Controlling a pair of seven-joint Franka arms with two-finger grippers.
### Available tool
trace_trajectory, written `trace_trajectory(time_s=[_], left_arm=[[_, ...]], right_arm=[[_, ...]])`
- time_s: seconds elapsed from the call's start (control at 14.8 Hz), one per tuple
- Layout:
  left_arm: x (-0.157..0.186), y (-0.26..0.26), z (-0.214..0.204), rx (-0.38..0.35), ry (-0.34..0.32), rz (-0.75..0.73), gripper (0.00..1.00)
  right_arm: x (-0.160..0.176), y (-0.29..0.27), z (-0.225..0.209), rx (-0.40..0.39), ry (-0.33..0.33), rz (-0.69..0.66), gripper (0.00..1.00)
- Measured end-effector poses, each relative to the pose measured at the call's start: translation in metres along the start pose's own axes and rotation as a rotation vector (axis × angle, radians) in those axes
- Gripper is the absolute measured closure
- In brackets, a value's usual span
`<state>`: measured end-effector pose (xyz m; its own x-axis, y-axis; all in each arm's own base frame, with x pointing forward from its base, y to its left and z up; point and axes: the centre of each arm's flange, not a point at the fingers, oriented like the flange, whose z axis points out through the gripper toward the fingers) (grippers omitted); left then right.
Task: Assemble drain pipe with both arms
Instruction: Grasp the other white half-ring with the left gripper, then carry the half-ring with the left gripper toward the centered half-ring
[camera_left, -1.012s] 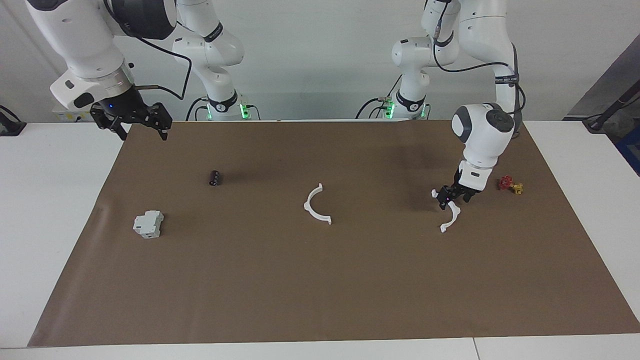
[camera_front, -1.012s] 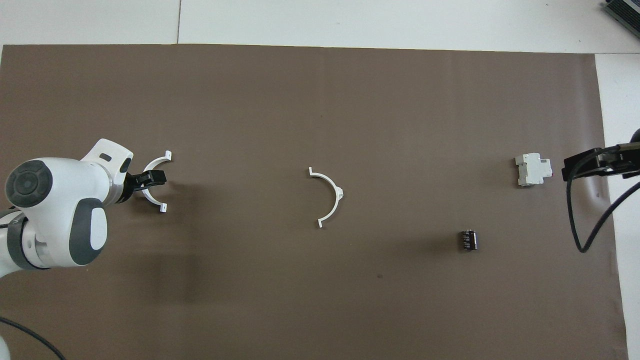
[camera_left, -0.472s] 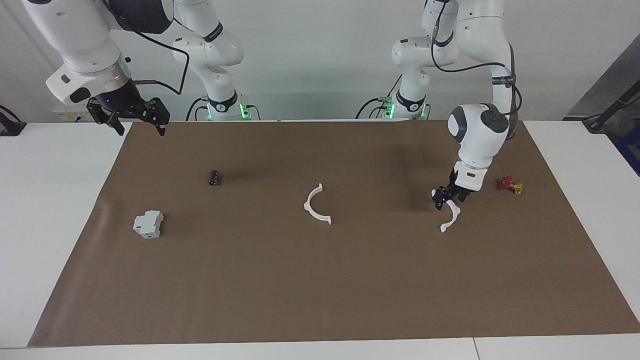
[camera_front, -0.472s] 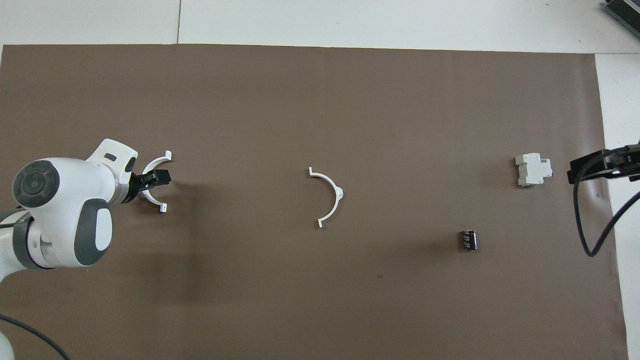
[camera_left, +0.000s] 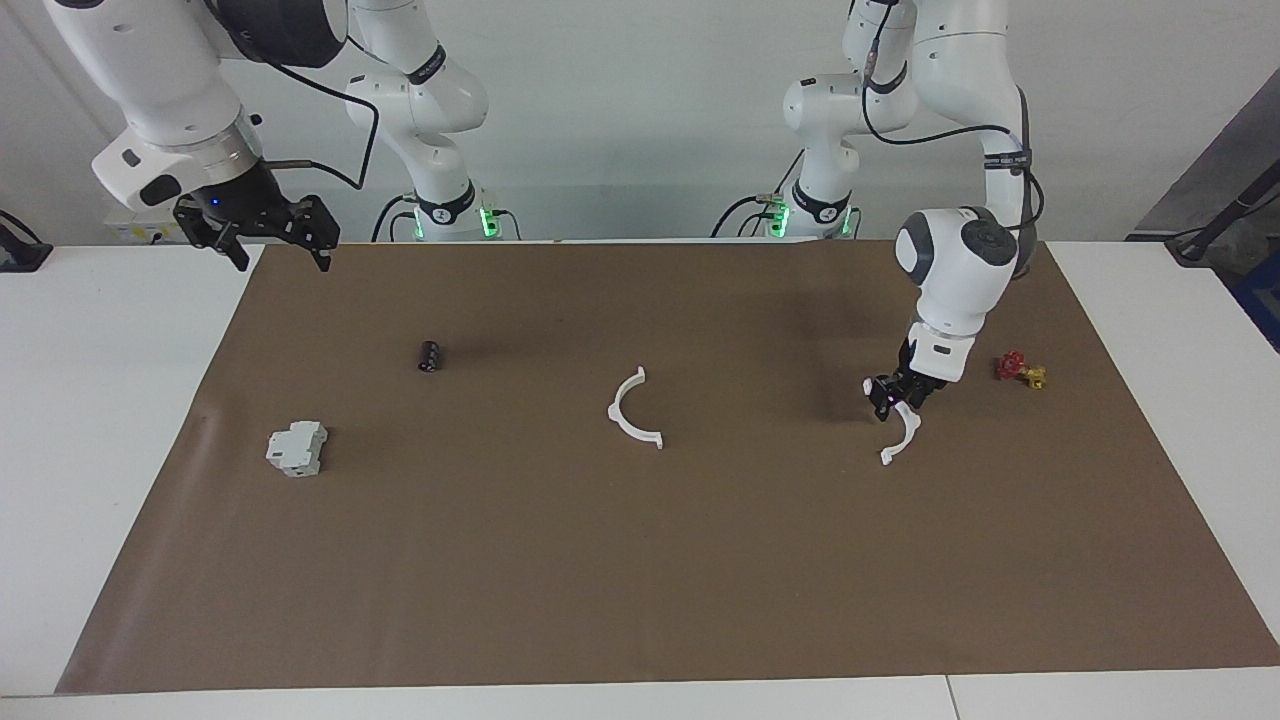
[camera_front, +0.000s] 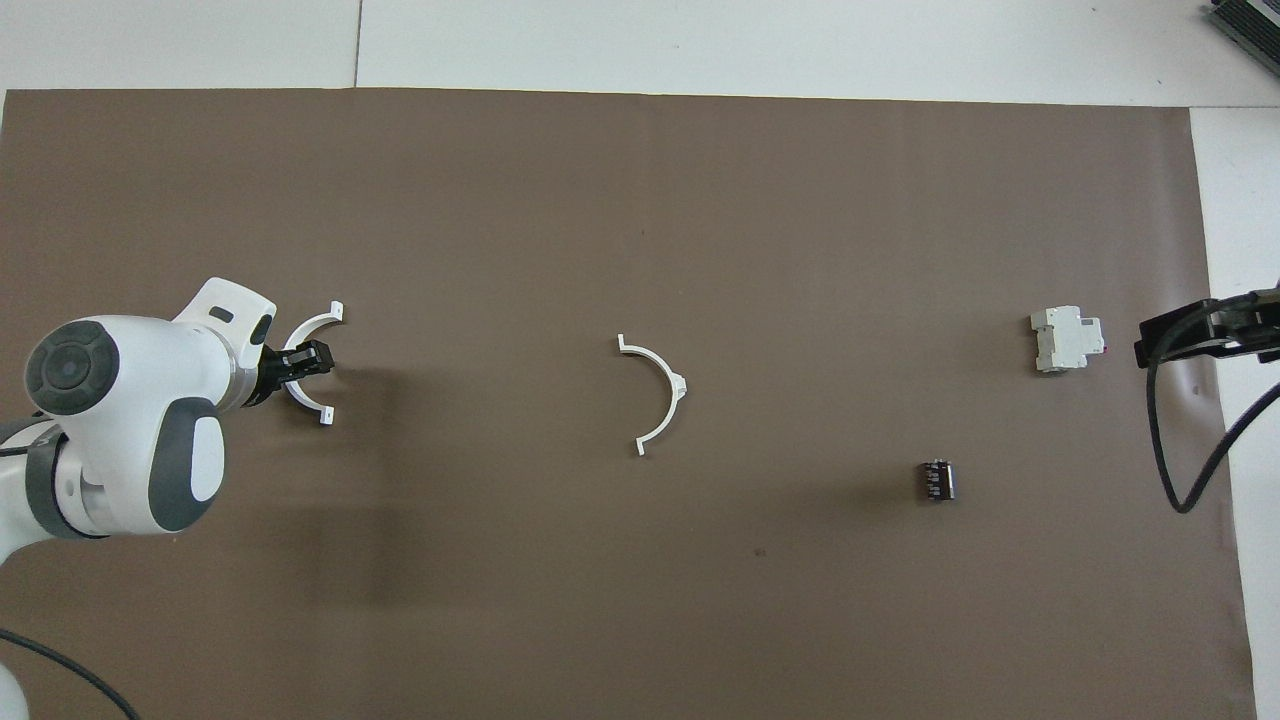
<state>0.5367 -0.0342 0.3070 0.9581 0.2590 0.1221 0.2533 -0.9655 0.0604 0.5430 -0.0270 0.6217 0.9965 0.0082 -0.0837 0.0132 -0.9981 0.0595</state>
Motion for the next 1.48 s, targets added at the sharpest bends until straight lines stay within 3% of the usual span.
trace_trajectory(time_s=[0.27,0.34,0.67,0.81,1.15,1.48], left_arm=[[0.002,-0.004,-0.002,0.001,0.004,0.103,0.86],[0.002,-0.004,-0.002,0.001,0.005,0.119,0.93],[0.004,0.005,-0.008,-0.006,0.018,0.121,0.93],[0.0,0.037,-0.014,-0.021,0.029,0.049,0.93],[-0.061,0.156,-0.021,-0.047,-0.011,-0.127,0.93],[-0.118,0.224,-0.027,-0.054,-0.039,-0.219,0.93]], right_arm=[[0.0,0.0,0.0,0.0,0.0,0.0,0.0],[0.0,0.0,0.0,0.0,0.0,0.0,0.0],[0.0,0.0,0.0,0.0,0.0,0.0,0.0],[0.0,0.0,0.0,0.0,0.0,0.0,0.0],[0.0,0.0,0.0,0.0,0.0,0.0,0.0],[0.0,0.0,0.0,0.0,0.0,0.0,0.0]])
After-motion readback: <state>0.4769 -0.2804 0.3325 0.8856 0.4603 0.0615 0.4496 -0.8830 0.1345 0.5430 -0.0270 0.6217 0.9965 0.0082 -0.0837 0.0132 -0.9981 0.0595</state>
